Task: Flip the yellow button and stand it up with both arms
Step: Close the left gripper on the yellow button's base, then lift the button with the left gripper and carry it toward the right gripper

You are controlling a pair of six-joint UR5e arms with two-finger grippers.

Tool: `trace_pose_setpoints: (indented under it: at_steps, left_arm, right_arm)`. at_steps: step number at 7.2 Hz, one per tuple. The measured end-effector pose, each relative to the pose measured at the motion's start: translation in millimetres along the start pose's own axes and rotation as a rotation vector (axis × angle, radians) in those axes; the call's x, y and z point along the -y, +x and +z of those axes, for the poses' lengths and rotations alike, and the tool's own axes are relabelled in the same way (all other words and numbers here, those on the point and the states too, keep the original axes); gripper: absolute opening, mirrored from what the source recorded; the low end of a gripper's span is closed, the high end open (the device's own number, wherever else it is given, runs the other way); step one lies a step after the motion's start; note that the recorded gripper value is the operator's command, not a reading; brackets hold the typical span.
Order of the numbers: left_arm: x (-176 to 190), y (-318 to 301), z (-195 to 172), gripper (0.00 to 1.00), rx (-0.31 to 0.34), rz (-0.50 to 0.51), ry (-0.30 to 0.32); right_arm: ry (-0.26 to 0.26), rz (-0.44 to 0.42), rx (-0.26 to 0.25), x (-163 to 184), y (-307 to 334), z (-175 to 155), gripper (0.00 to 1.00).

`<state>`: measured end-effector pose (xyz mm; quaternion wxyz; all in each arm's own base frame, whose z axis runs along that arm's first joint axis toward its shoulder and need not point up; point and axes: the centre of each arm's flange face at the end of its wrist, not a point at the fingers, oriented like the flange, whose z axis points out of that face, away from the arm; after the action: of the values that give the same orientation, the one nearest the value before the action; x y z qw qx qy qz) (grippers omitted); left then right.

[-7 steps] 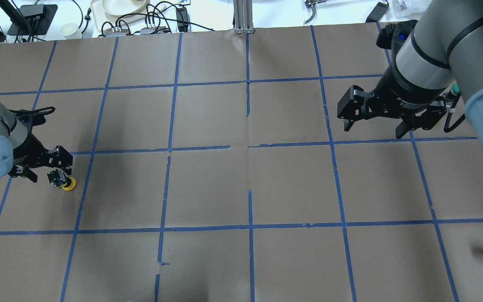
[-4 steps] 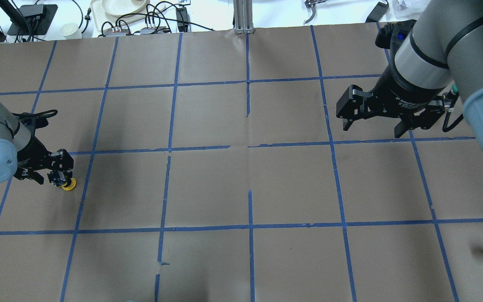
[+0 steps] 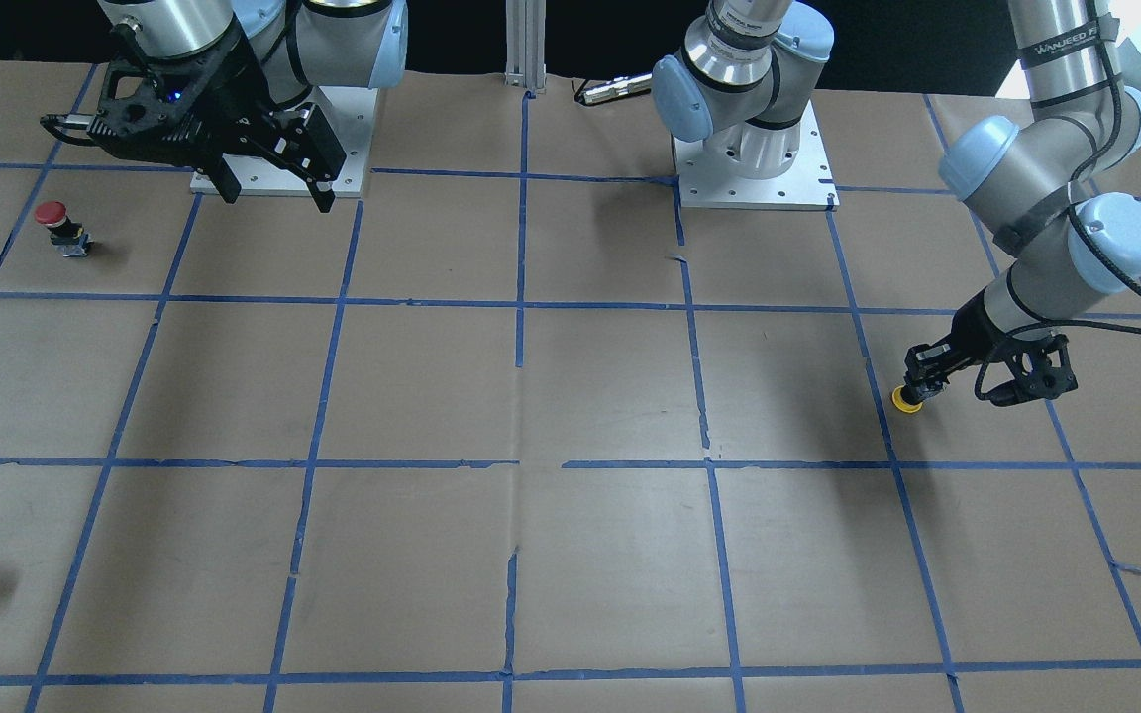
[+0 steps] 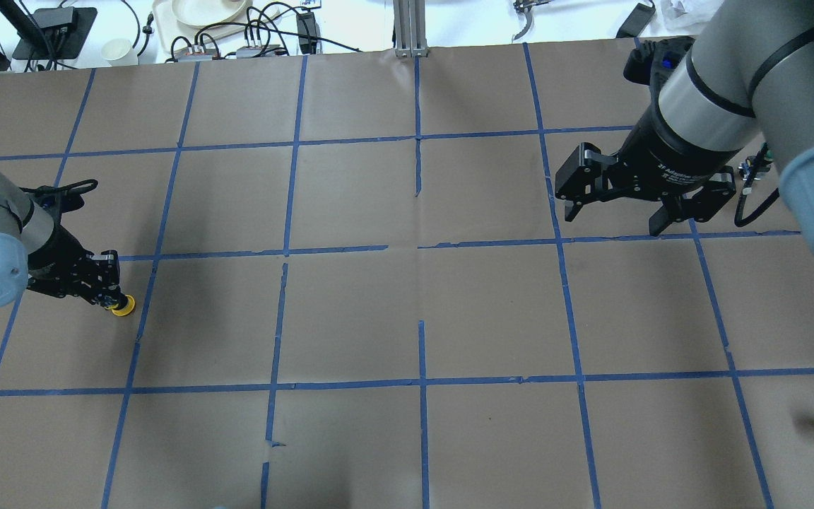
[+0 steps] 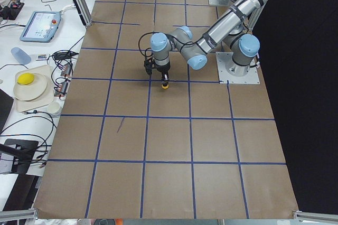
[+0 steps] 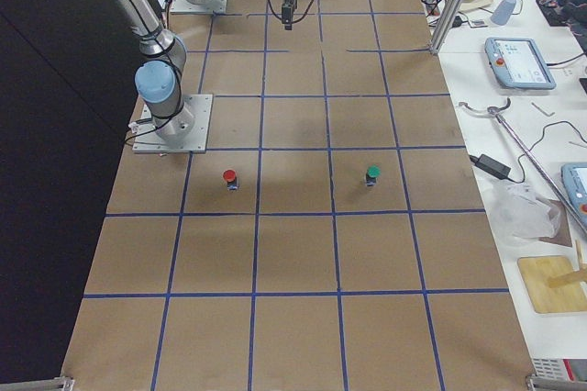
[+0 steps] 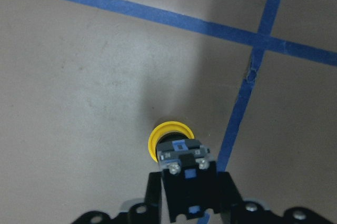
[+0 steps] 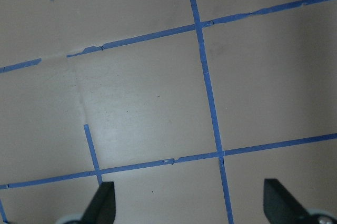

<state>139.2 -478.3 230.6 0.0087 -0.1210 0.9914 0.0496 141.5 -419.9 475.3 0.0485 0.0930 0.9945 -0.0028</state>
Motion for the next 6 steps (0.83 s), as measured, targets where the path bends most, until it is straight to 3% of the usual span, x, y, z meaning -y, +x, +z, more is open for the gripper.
trace_pose_setpoints:
  at_steps: [1, 2, 4, 6]
  left_arm:
    - [0, 3, -6, 0.14, -0.012, 0.003, 0.009]
    - [-1, 11, -9, 0.14, -0.067, -0.002, 0.001]
    - [-13, 42, -2, 0.14, -0.301, -0.104, -0.105]
    - [-34, 87, 5, 0.14, -0.603, -0.244, -0.317]
  right_arm:
    - [-0.001, 0.0, -0.004, -1, 1, 0, 1.0]
    - [0.0, 0.0, -0.006, -1, 1, 0, 1.0]
    - [0.003, 0.0, -0.009, 1, 1, -2, 1.0]
    - [-0.001, 0.007, -0.012, 5, 1, -11, 1.0]
